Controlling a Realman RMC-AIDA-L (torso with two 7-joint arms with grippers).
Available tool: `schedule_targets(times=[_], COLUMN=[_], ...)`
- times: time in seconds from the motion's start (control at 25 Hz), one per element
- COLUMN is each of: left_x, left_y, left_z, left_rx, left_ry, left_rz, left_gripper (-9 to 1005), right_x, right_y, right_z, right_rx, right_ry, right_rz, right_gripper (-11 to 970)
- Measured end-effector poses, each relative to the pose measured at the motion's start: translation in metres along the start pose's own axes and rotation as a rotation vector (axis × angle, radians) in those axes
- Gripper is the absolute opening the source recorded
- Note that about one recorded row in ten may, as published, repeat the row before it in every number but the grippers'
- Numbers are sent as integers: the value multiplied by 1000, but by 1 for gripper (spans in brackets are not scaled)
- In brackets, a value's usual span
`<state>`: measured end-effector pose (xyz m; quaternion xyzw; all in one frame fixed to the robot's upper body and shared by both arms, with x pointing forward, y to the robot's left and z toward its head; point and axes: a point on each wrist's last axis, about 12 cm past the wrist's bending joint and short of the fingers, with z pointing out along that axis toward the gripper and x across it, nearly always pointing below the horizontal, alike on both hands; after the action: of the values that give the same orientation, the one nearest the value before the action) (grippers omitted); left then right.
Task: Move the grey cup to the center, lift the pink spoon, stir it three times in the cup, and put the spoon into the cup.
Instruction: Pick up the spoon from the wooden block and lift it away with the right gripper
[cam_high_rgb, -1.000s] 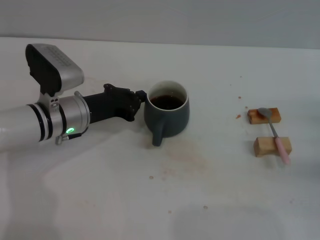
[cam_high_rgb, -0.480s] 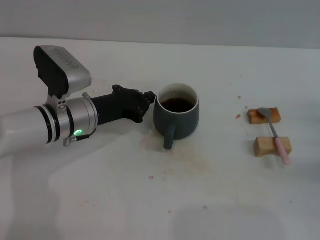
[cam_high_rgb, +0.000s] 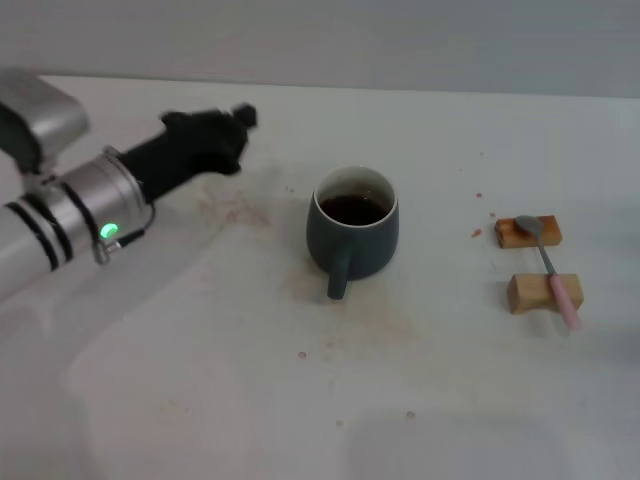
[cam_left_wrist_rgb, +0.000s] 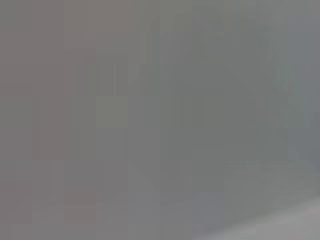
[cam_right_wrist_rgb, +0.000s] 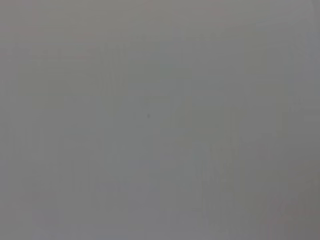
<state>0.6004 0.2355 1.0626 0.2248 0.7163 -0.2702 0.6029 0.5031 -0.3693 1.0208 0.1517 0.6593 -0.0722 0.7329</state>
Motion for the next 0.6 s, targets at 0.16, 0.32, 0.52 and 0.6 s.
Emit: schedule_targets(times=[0.16,0.32,0.52,0.6], left_x=[-4,-5,-3,-3], left_y=[9,15,14,15], left_z=[-17,-30,-36,-35], left_rx=[-119,-254,-346,-355], left_ry=[-152,-278,-346,-343], left_rz=[-52,-106,-115,-119], left_gripper=[104,106,298,394], right_x=[1,0,3,6], right_y=[2,9,25,32], right_z=[-5,-13,-29,-41], right_rx=[-7,-57,-145,-182], right_ry=[-9,-35,-56,-47], right_rz=[9,15,42,64], right_gripper=[607,608,607,607])
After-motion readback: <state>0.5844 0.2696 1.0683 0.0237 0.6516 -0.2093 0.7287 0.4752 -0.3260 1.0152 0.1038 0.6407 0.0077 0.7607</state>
